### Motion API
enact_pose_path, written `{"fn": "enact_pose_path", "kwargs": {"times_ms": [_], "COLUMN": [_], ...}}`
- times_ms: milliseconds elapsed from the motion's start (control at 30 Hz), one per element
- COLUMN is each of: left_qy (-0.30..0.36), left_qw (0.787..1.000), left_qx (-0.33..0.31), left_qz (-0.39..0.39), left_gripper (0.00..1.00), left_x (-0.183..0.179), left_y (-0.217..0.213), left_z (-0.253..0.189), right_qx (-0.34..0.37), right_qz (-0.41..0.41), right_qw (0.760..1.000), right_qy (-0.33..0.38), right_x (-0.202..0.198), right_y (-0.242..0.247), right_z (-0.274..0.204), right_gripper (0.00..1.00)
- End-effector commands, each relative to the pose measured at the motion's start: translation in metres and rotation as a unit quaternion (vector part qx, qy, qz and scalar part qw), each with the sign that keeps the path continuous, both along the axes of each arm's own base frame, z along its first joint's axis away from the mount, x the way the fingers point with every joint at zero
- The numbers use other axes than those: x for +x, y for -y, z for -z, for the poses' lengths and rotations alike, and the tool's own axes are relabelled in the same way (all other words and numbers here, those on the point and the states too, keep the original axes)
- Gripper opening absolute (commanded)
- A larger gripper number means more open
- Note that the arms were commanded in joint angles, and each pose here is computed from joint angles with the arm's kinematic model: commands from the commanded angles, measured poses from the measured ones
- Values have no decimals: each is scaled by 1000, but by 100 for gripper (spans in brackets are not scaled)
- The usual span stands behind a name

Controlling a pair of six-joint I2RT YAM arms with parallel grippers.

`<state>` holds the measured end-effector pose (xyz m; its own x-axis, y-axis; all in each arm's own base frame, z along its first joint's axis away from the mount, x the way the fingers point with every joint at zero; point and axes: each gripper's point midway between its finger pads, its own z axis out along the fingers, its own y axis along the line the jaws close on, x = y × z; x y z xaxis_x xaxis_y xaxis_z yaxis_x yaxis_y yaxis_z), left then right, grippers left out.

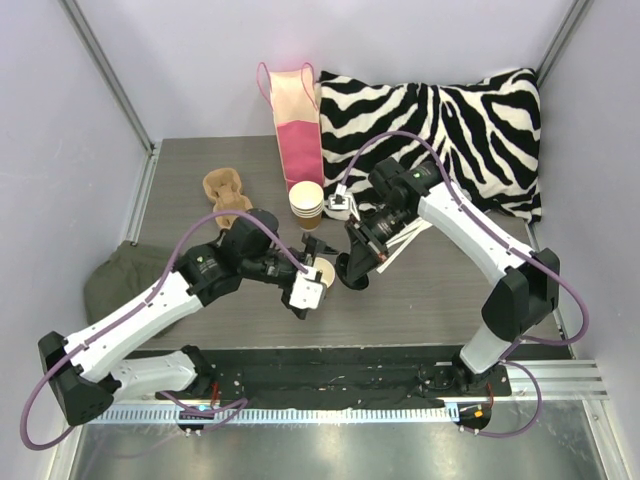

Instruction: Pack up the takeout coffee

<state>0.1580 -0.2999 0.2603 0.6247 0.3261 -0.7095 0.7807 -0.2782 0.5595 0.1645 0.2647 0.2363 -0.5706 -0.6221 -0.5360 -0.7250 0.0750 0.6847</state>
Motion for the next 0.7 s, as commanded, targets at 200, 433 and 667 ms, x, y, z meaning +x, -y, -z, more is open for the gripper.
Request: {"fn": "enact_pose_path", "kwargs": {"times_ms": [200, 433, 667], "left_qy": [91, 103, 108], "left_qw": [995, 994, 993], "left_qx": [-20, 3, 21], "left_qz": [29, 45, 47], "left_gripper": [82, 66, 60], "left_x": [8, 11, 16], "left_y": [23, 27, 34], "left_z": [0, 17, 28], "right_qx": [-11, -14, -27], "right_qz": [-23, -37, -60], "right_qw": [999, 999, 998], "right_qy": [-27, -23, 0], "right_x": [-28, -34, -40], "right_y": [5, 2, -1], "right_z": [-21, -20, -16], "right_gripper": [1, 1, 1]}}
